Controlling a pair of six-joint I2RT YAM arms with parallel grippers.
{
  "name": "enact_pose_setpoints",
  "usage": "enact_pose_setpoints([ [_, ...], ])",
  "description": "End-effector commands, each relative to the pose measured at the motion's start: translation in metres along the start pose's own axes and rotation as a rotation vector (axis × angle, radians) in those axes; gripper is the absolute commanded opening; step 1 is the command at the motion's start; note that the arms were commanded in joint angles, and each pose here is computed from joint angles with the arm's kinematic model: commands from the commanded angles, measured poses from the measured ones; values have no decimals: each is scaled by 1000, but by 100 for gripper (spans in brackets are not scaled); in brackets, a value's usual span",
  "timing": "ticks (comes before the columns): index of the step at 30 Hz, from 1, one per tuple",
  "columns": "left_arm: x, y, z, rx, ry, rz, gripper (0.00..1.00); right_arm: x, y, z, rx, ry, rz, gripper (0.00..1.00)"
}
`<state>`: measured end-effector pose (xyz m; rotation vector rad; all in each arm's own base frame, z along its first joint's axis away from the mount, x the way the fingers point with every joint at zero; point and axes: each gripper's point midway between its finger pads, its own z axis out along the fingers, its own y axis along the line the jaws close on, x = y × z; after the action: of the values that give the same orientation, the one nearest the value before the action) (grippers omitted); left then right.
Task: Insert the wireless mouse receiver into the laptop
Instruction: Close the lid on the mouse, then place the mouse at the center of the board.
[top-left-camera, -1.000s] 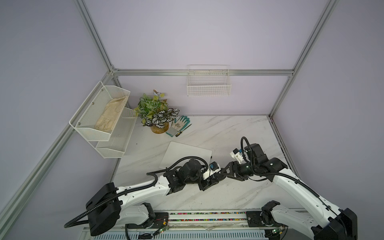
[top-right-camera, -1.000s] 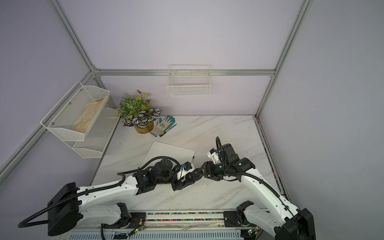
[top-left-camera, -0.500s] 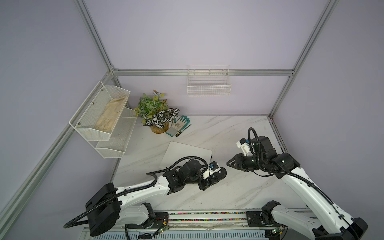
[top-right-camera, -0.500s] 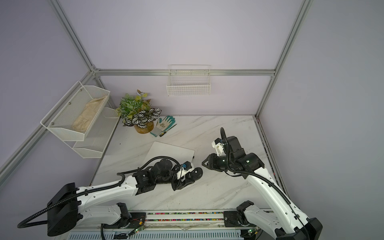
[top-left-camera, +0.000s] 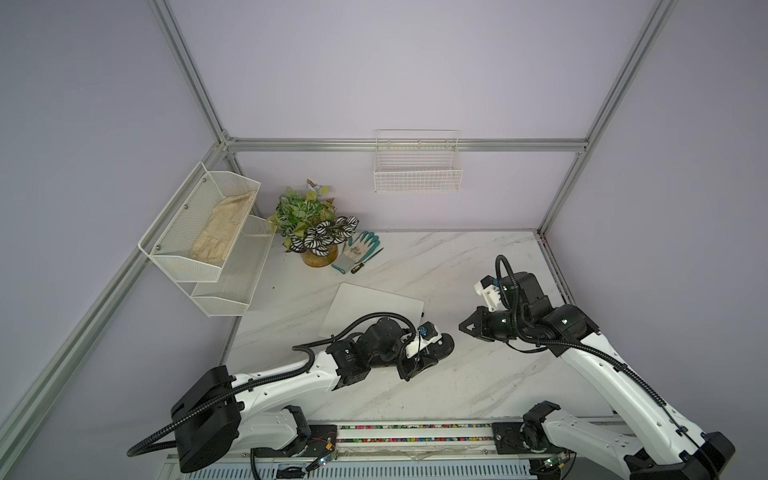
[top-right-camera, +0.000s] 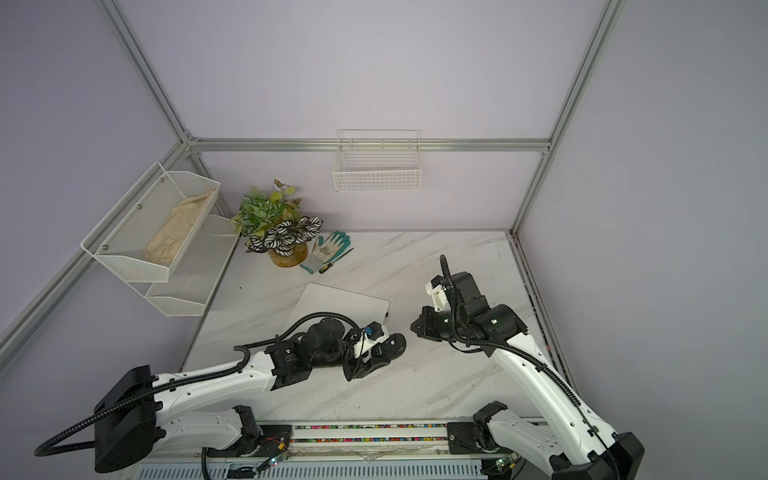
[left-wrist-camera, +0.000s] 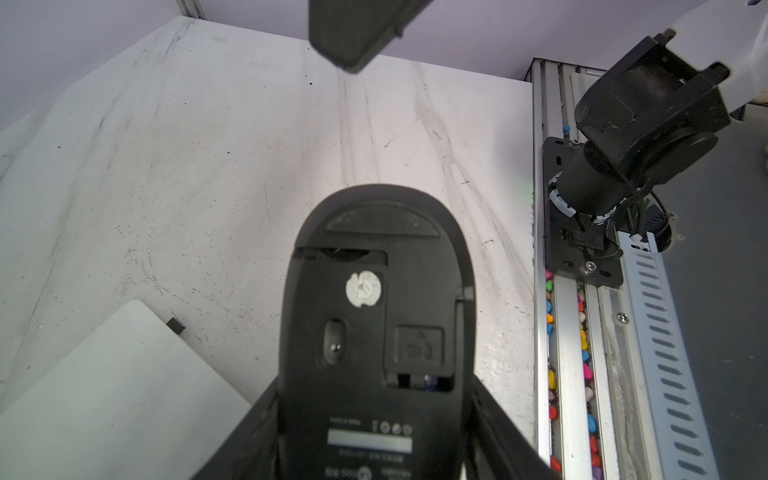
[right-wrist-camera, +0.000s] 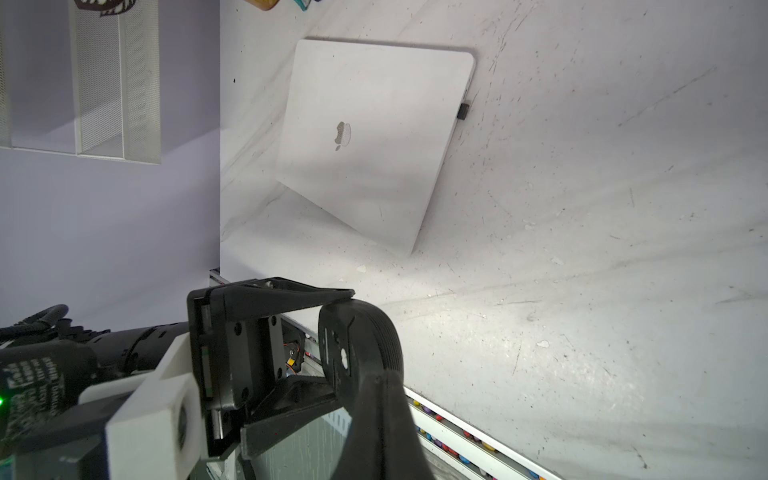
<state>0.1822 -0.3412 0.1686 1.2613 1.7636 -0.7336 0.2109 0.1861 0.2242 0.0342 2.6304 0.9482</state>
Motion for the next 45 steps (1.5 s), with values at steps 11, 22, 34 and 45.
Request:
enact_pose_setpoints([
  [11, -33, 5, -4, -19, -111, 22, 33, 28, 15, 44, -34, 80, -2, 0],
  [22, -27, 5, -7, -26, -108, 12, 33, 1, 35, 6, -48, -77, -10, 31],
  [34, -34, 0, -9, 6, -129, 24, 33, 12, 19, -3, -3, -86, 13, 88],
  [45, -47, 0, -6, 16, -164, 21, 34, 29, 11, 35, -78, -1, 87, 84],
])
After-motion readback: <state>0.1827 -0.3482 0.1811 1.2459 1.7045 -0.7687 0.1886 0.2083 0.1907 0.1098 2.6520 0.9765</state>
